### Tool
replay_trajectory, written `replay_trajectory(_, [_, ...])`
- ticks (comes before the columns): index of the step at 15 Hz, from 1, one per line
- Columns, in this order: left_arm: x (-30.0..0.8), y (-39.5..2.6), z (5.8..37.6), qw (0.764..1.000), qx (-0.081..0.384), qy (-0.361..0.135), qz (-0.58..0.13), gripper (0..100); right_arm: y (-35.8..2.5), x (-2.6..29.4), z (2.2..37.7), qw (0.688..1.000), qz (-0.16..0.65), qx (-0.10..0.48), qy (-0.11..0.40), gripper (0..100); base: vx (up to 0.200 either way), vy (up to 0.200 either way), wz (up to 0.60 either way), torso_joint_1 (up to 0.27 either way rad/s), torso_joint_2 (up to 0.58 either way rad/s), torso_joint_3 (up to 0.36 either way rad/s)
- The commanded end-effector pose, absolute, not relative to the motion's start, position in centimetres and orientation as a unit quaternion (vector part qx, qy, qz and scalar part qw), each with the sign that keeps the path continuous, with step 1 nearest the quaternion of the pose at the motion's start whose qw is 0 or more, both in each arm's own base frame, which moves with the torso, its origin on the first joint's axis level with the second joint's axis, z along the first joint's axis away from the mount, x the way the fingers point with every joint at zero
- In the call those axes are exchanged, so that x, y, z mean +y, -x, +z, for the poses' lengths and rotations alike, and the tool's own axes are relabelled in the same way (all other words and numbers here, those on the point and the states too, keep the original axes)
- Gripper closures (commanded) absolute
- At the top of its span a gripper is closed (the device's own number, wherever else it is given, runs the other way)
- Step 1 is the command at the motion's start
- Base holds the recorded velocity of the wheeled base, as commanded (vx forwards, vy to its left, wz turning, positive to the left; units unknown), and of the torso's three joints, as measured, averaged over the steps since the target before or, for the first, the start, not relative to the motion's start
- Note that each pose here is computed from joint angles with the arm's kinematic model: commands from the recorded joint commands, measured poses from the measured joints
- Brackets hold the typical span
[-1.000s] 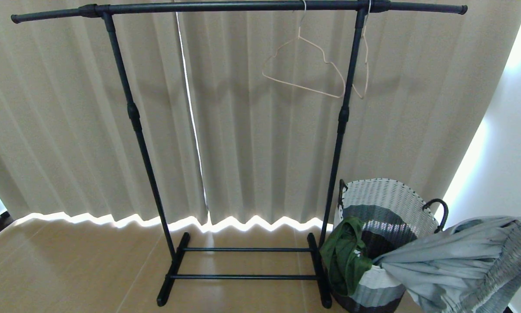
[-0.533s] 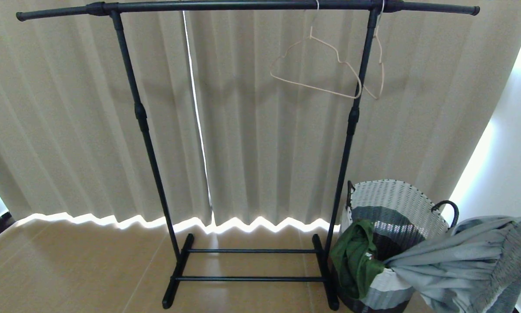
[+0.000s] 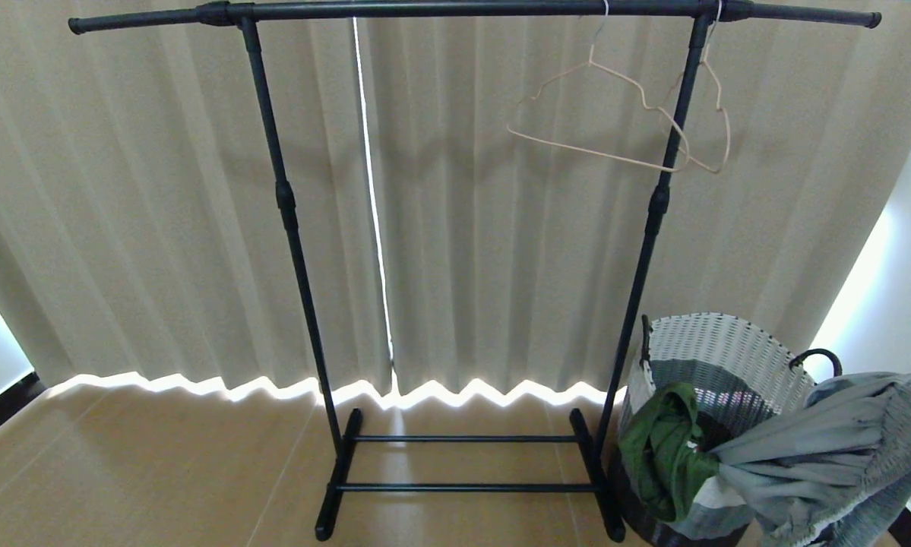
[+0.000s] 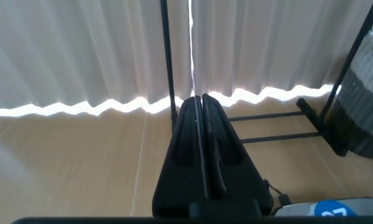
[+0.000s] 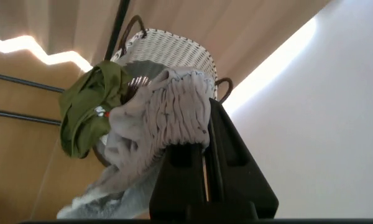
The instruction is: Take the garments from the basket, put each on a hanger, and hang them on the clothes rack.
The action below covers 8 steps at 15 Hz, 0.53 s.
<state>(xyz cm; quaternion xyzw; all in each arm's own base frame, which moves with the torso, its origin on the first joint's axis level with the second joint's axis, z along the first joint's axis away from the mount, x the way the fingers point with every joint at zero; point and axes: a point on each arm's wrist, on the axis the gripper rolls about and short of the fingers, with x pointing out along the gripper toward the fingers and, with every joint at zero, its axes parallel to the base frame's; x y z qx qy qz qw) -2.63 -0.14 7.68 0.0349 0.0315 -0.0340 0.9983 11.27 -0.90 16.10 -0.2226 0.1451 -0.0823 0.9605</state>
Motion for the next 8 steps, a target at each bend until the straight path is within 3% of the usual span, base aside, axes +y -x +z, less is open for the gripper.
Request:
replay_trajectory(1, [-0.1, 2.6, 7.7, 0.998, 0.032, -0.037, -0.036, 100, -11.5, -0.5, 16.9, 0.962, -0.064, 0.14, 0.225, 100, 0.0, 0.0, 0.0, 0.0, 0.0, 0.0])
replay_trajectory(4, [-0.2, 2.7, 8.3, 0.997, 0.011, -0.051, -0.057, 100, -11.9, 0.4, 18.9, 0.963, -0.023, 0.145, 0.226, 100, 0.0, 0.0, 0.0, 0.0, 0.0, 0.0])
replay_trajectory(6, [-0.6, 3.3, 10.4, 0.99, -0.039, -0.057, -0.126, 100, -12.3, 1.6, 20.4, 0.969, 0.017, 0.142, 0.202, 100, 0.0, 0.0, 0.0, 0.0, 0.0, 0.0])
replay_trajectory(8, [-0.7, 3.5, 12.3, 0.982, -0.048, -0.059, -0.171, 100, -12.4, 2.4, 21.4, 0.973, 0.044, 0.142, 0.176, 100, 0.0, 0.0, 0.0, 0.0, 0.0, 0.0])
